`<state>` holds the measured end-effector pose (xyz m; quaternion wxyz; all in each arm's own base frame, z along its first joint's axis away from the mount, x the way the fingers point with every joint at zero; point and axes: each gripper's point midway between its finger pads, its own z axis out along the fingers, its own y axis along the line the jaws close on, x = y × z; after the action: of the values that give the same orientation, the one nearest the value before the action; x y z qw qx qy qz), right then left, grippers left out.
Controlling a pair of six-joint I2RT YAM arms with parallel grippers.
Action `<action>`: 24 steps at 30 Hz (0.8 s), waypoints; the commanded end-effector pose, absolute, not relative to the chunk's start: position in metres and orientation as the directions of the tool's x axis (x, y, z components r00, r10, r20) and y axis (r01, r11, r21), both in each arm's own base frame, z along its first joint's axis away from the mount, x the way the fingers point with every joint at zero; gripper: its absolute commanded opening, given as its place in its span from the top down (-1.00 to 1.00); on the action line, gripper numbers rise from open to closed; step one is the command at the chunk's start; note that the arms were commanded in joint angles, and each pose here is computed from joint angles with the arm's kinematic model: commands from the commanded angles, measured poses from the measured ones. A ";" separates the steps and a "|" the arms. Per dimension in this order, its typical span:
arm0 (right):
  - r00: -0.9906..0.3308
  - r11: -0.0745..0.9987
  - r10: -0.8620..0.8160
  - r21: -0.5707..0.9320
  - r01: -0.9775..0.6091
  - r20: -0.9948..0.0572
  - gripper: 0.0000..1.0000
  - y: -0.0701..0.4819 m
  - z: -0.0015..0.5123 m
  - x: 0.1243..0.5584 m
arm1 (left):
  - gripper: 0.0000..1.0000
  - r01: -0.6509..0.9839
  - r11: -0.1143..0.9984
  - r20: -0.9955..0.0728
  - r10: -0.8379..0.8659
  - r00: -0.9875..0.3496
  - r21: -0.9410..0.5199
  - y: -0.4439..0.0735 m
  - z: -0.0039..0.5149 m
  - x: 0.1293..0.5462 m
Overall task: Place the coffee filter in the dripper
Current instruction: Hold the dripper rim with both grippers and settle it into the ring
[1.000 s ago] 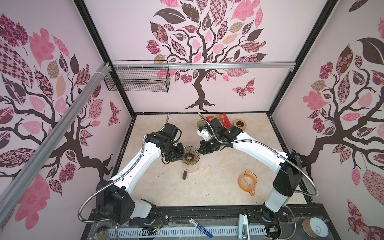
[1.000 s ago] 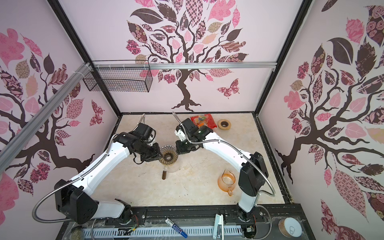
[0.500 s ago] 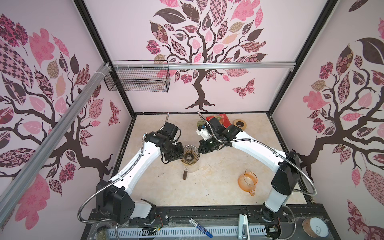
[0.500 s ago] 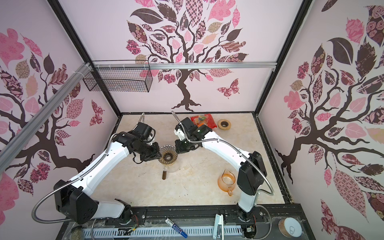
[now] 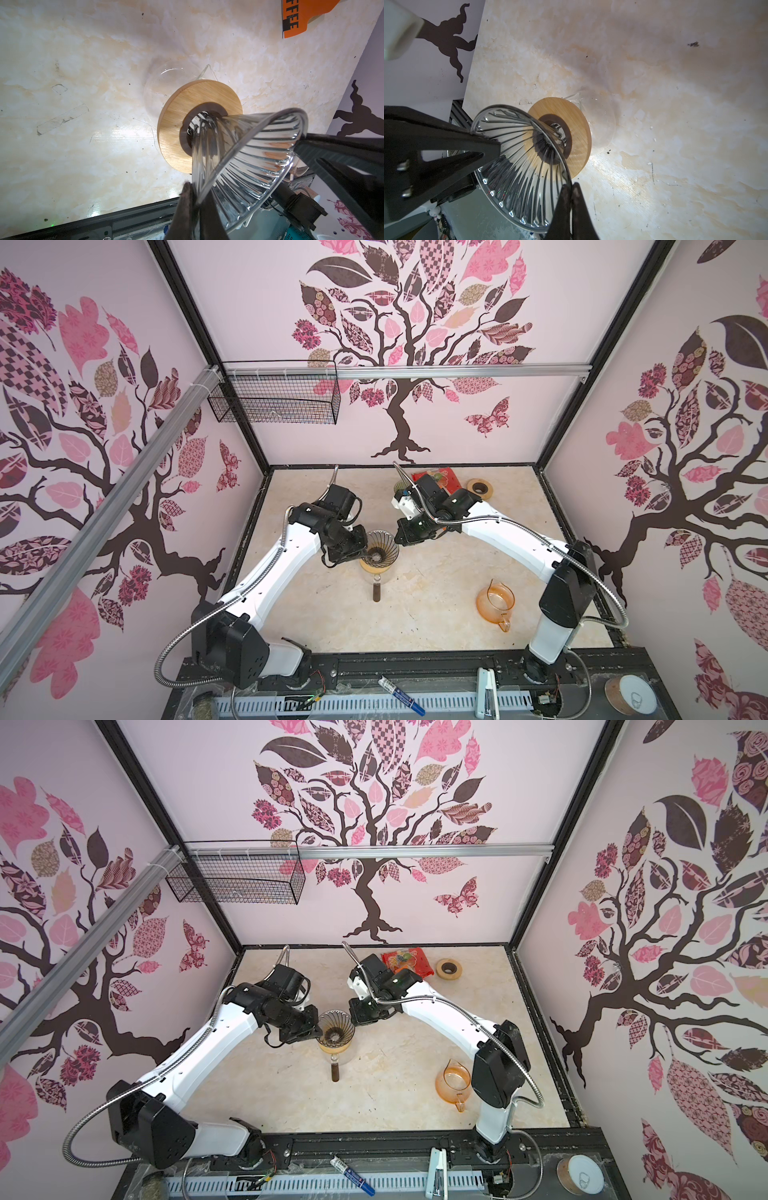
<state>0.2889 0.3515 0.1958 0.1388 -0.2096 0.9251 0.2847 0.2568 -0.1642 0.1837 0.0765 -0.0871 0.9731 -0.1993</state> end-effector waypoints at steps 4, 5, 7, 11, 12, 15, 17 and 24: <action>-0.881 0.750 -0.343 0.469 -0.466 -0.327 0.90 0.356 0.189 0.283 | 0.94 -0.186 0.926 -0.114 -0.235 -0.965 -0.330 -0.146 0.172 0.259; -0.881 0.750 -0.343 0.469 -0.466 -0.327 0.90 0.356 0.189 0.284 | 0.94 -0.190 0.927 -0.106 -0.235 -0.966 -0.322 -0.145 0.170 0.258; -0.881 0.749 -0.343 0.470 -0.466 -0.326 0.90 0.357 0.190 0.284 | 0.94 -0.199 0.927 -0.091 -0.238 -0.967 -0.317 -0.145 0.166 0.257; -0.882 0.749 -0.343 0.472 -0.464 -0.323 0.90 0.358 0.188 0.285 | 0.95 -0.202 0.927 -0.068 -0.234 -0.970 -0.317 -0.145 0.160 0.254; -0.882 0.750 -0.344 0.472 -0.464 -0.321 0.90 0.358 0.188 0.284 | 0.95 -0.203 0.927 -0.063 -0.234 -0.970 -0.315 -0.145 0.157 0.253; -0.886 0.752 -0.343 0.473 -0.458 -0.312 0.90 0.358 0.184 0.284 | 0.95 -0.211 0.927 -0.033 -0.232 -0.972 -0.310 -0.144 0.149 0.249; -0.887 0.754 -0.344 0.473 -0.456 -0.307 0.91 0.358 0.182 0.284 | 0.95 -0.213 0.925 -0.012 -0.229 -0.973 -0.315 -0.145 0.145 0.246; -0.890 0.755 -0.348 0.474 -0.453 -0.296 0.92 0.358 0.177 0.282 | 0.96 -0.224 0.922 0.022 -0.229 -0.973 -0.317 -0.145 0.129 0.240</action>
<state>0.2938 0.3571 0.1958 0.1366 -0.2082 0.9249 0.2872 0.2599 -0.1608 0.1735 0.0737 -0.0957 0.9677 -0.2212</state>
